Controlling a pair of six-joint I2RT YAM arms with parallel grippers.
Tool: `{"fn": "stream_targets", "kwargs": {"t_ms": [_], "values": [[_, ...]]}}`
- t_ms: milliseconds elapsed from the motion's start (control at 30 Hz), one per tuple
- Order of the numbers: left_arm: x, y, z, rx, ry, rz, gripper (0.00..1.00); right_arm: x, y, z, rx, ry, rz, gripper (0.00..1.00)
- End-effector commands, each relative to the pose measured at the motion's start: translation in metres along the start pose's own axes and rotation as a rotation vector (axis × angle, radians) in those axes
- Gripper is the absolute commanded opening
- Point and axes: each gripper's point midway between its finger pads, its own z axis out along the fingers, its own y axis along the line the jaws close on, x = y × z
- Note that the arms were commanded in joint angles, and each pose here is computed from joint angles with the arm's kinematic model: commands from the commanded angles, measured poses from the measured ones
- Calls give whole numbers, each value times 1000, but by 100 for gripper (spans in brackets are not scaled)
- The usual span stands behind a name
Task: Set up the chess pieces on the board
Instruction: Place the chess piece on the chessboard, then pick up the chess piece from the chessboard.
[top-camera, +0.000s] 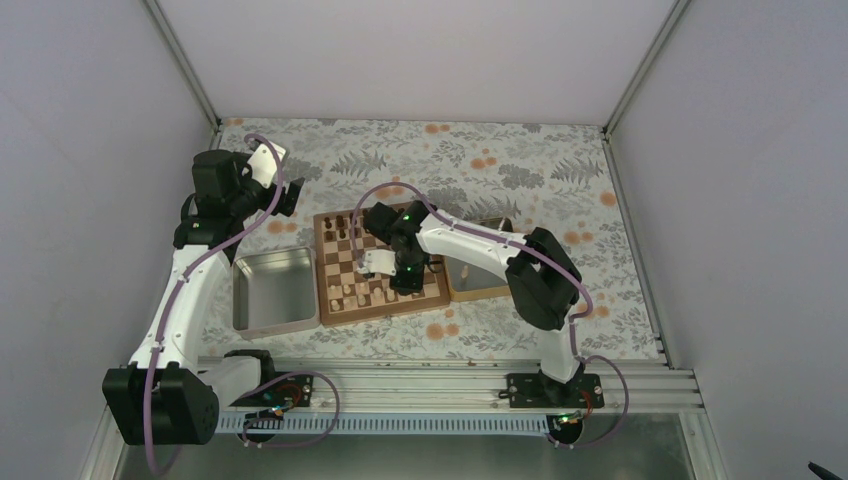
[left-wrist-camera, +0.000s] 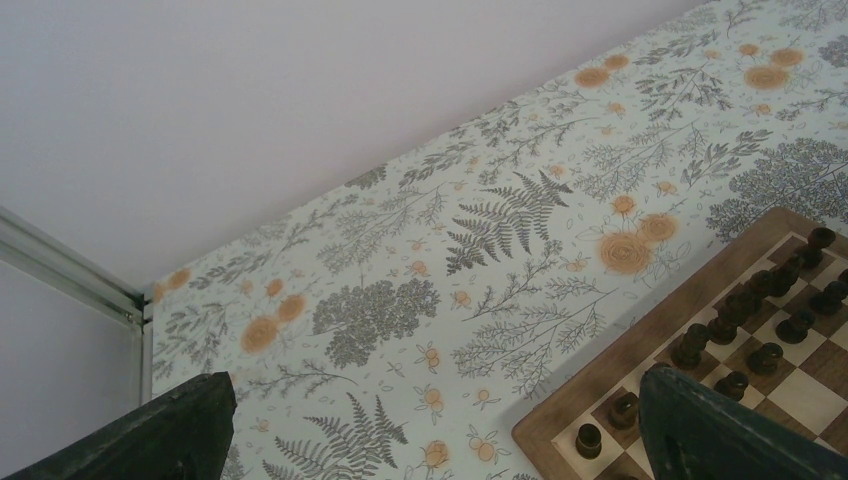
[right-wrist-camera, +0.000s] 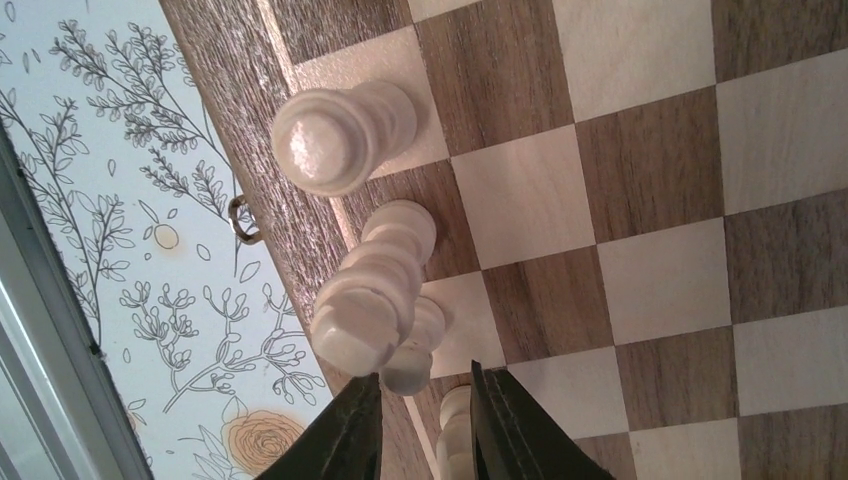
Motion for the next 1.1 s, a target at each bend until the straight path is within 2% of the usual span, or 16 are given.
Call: {"fn": "stream_targets", "kwargs": {"t_ms": [0, 233, 400, 533, 667, 1067], "values": [[3, -1, 2, 8, 6, 5, 100, 1, -4, -13, 41, -6, 3, 26], [2, -1, 2, 11, 5, 5, 100, 28, -39, -72, 158, -82, 104, 30], [2, -1, 2, 14, 5, 3, 100, 88, -85, -98, 244, -110, 279, 32], [2, -1, 2, 11, 4, 4, 100, 136, -101, -89, 251, -92, 381, 33], [1, 0, 2, 4, 3, 4, 100, 162, -111, -72, 247, -86, 444, 33], [3, 1, 4, 5, 10, 2, 100, 209, -135, -41, 231, -54, 561, 33]]}}
